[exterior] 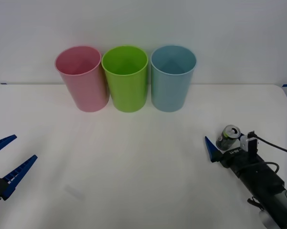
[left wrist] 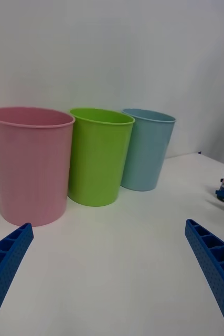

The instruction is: Grasp the object on the table and drop it into the matching bin: aluminum can to the light blue bin, PET bottle to the pink bin.

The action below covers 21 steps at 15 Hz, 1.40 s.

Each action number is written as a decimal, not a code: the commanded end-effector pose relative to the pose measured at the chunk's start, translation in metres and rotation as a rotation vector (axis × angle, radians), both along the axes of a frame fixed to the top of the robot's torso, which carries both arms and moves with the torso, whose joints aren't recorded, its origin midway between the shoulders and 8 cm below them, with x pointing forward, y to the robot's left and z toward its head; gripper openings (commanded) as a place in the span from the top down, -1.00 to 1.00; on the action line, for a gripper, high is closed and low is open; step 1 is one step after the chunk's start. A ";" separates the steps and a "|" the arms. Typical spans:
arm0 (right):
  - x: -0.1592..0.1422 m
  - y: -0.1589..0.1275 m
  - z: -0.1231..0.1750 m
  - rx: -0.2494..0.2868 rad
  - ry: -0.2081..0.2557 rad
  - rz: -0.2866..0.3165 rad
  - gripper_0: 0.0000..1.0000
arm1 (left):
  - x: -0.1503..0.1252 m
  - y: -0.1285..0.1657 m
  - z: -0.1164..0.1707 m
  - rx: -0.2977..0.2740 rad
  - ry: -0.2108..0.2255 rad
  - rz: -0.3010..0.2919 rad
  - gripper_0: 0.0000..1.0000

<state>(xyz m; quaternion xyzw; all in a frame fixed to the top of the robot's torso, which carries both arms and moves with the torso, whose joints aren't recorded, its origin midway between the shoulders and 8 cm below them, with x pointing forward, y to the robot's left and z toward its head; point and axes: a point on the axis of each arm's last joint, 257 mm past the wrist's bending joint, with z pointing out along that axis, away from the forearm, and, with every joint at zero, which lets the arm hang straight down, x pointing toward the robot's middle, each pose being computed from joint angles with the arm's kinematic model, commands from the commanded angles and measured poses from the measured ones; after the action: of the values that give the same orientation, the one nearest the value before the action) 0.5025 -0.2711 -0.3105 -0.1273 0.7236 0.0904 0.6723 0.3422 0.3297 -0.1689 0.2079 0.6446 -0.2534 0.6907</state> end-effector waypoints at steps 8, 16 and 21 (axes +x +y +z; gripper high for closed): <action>0.000 0.002 0.001 -0.003 -0.005 0.005 1.00 | 0.000 0.000 0.000 0.000 0.000 0.000 -1.00; -0.007 0.012 0.006 0.024 -0.023 0.050 1.00 | 0.000 0.000 0.000 0.000 0.000 0.000 -1.00; -0.016 0.022 0.031 0.028 -0.077 0.090 1.00 | 0.000 0.000 0.000 0.000 0.000 0.000 -1.00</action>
<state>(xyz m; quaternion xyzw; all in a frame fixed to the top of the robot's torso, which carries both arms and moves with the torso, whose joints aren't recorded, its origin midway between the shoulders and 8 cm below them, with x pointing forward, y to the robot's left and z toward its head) 0.4889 -0.2505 -0.2848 -0.1511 0.6934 0.1246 0.6934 0.3423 0.3297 -0.1689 0.2080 0.6445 -0.2535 0.6907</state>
